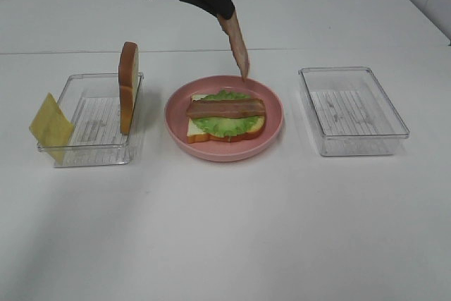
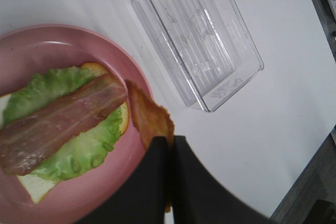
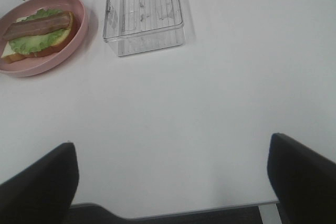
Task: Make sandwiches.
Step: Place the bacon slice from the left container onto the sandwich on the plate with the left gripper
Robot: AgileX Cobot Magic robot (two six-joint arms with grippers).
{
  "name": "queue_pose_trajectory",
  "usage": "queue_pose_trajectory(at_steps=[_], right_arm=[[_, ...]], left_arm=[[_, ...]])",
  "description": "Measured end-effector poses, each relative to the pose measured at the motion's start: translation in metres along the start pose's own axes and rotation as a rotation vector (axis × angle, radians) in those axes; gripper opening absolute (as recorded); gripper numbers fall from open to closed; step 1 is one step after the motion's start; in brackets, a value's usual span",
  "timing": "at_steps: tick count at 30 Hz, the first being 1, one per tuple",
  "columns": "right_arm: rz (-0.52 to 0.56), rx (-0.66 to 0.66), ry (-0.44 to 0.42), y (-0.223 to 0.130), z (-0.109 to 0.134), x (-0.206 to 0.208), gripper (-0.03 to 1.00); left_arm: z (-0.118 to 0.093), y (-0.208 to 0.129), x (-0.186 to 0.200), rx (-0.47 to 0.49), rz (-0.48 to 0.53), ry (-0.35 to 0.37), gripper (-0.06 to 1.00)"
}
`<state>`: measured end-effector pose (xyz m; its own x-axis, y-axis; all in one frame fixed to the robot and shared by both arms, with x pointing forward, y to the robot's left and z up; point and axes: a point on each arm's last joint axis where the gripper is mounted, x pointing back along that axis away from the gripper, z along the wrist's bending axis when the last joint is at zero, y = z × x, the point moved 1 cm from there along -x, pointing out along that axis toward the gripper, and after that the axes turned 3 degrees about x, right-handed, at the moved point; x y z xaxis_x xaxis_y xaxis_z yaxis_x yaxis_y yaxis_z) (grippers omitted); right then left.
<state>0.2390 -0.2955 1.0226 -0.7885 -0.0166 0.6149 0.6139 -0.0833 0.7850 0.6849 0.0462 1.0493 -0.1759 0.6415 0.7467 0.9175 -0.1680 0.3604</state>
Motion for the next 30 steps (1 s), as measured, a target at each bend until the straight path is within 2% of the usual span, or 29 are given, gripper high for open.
queue_pose_trajectory(at_steps=[9, 15, 20, 26, 28, 29, 30], right_arm=[[0.000, 0.000, 0.001, 0.000, 0.000, 0.000, 0.93], [0.000, 0.000, 0.001, 0.000, 0.000, 0.000, 0.93], [0.000, 0.000, 0.001, 0.000, 0.000, 0.000, 0.93], [0.000, 0.000, 0.001, 0.000, 0.000, 0.000, 0.93], [0.000, 0.000, 0.001, 0.000, 0.000, 0.000, 0.93], [0.000, 0.000, 0.001, 0.000, 0.000, 0.000, 0.93], [0.000, 0.000, 0.001, 0.000, 0.000, 0.000, 0.93]], left_arm=[[0.008, 0.001, -0.038, 0.006, -0.006, -0.080, 0.00], [0.014, 0.002, -0.051, 0.019, -0.028, -0.106, 0.00], [0.018, 0.000, -0.061, 0.028, -0.007, -0.120, 0.00], [0.028, -0.007, -0.074, 0.035, 0.051, -0.104, 0.00], [0.037, -0.010, -0.077, 0.019, 0.072, -0.041, 0.00], [0.037, -0.010, -0.077, 0.019, 0.072, -0.041, 0.00], [0.040, -0.010, -0.077, 0.020, 0.074, -0.009, 0.00]])
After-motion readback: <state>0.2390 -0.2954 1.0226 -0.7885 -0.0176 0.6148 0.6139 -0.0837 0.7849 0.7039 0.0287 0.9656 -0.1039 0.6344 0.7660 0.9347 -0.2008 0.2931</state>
